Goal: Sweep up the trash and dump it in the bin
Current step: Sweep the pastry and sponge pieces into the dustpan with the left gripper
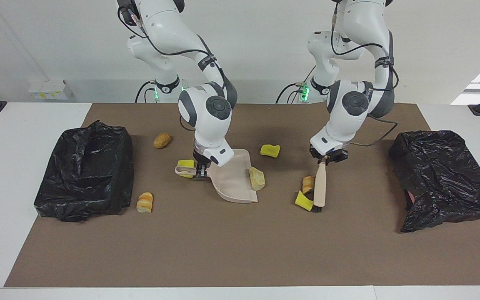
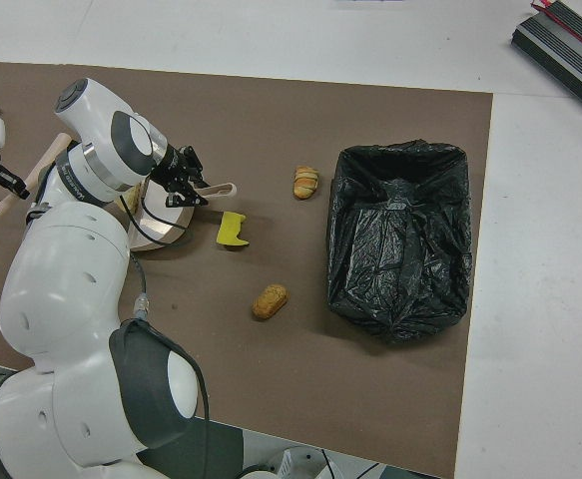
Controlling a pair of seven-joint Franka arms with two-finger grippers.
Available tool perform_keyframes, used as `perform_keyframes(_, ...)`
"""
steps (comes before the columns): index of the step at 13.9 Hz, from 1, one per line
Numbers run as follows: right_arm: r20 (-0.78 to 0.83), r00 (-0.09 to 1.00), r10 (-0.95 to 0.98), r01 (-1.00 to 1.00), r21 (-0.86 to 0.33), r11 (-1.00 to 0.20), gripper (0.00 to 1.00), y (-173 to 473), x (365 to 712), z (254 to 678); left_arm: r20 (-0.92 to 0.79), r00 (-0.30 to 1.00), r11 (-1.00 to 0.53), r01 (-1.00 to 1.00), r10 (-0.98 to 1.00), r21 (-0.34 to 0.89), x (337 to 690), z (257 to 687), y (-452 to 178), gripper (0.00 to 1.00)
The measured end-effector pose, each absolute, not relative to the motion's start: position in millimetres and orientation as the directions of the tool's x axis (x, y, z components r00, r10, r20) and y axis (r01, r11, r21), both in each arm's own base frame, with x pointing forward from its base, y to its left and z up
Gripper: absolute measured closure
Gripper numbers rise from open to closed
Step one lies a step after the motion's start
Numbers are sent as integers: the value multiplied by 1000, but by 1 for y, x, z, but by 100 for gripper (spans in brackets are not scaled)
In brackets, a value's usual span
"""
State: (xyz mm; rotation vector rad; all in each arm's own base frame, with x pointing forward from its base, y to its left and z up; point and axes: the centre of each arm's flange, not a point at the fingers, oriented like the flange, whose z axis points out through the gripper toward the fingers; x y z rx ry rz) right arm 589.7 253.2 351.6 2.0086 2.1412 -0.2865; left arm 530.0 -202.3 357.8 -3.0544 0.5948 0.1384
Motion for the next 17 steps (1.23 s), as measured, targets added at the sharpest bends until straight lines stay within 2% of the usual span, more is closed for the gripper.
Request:
perform_keyframes(3, -269, -63, 961, 998, -10, 63, 69, 253, 590, 352, -92, 894, -898, -440, -439, 14, 507, 357, -255, 74)
perform_keyframes(7, -269, -63, 961, 998, -10, 63, 69, 253, 590, 352, -62, 918, -915, -383, -392, 126, 477, 361, -316, 74)
perform_keyframes(10, -269, -63, 961, 998, -10, 63, 69, 253, 590, 352, -9, 958, -933, -278, -288, 227, 461, 357, -361, 74)
perform_keyframes(13, -269, -63, 961, 998, -10, 63, 69, 253, 590, 352, -36, 992, -939, -107, -125, 327, 454, 356, -384, 74)
perform_keyframes(17, -269, -63, 961, 998, -9, 63, 69, 253, 590, 352, -147, 988, -940, 94, 48, 329, 460, 383, -370, 74)
